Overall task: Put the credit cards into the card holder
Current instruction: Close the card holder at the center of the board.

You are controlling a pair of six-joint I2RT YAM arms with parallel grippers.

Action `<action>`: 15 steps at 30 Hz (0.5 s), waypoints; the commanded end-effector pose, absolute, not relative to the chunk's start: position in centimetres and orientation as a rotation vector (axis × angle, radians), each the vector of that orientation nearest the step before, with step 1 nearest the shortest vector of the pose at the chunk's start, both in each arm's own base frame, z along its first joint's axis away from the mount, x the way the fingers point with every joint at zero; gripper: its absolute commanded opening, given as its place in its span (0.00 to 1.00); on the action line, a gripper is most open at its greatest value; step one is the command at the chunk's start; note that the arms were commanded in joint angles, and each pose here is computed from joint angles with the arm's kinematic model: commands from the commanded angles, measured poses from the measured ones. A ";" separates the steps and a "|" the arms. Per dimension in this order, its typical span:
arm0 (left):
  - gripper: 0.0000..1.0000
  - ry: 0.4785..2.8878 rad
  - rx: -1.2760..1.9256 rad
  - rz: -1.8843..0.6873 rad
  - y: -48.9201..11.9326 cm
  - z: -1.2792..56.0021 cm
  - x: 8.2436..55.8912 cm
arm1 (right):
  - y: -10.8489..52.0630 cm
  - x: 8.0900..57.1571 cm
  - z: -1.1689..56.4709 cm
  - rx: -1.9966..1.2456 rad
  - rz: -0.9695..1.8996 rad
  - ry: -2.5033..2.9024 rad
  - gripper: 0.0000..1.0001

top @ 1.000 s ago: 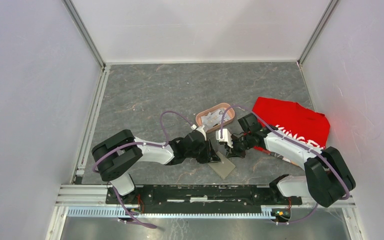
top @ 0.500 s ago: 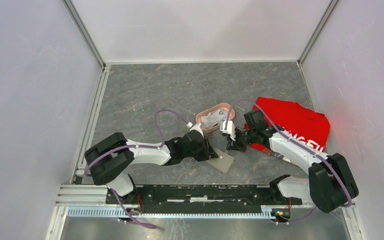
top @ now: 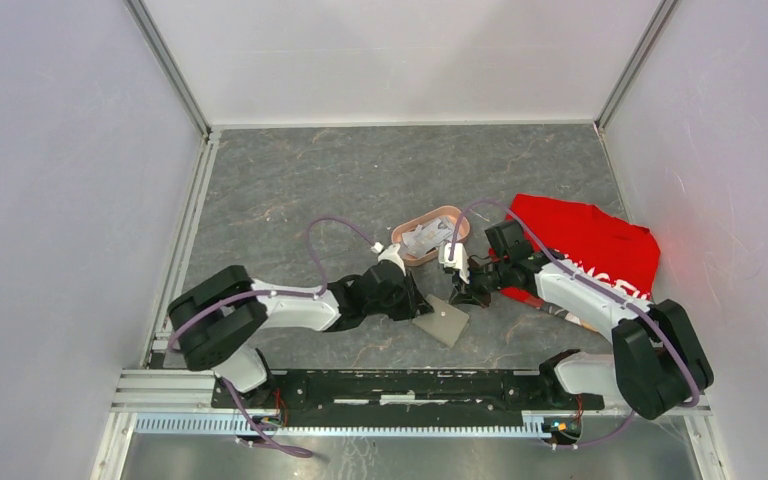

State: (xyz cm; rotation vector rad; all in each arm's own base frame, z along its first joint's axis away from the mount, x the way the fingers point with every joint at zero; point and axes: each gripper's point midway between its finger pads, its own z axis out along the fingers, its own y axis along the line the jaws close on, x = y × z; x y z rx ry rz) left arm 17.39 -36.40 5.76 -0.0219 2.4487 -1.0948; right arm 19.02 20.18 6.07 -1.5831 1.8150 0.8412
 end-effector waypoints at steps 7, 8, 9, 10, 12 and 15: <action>0.08 2.490 0.046 -1.090 -38.6 4.1 18.1 | 21.2 17.7 6.6 -1.611 0.958 1.745 0.00; 0.08 2.497 0.049 -1.090 -38.6 3.9 17.9 | 21.3 17.5 6.6 -1.621 0.969 1.741 0.00; 0.07 2.504 0.051 -1.087 -38.6 3.7 17.9 | 21.4 17.2 6.4 -1.634 0.978 1.739 0.00; 0.07 2.513 0.052 -1.081 -38.5 3.4 17.8 | 21.5 16.9 6.3 -1.653 0.986 1.735 0.00; 0.06 2.522 0.049 -1.069 -38.4 3.1 17.8 | 21.6 16.2 6.0 -1.693 1.008 1.729 0.00; 0.05 2.531 0.048 -1.050 -38.1 2.8 17.7 | 21.5 15.4 5.6 -1.749 1.020 1.716 0.00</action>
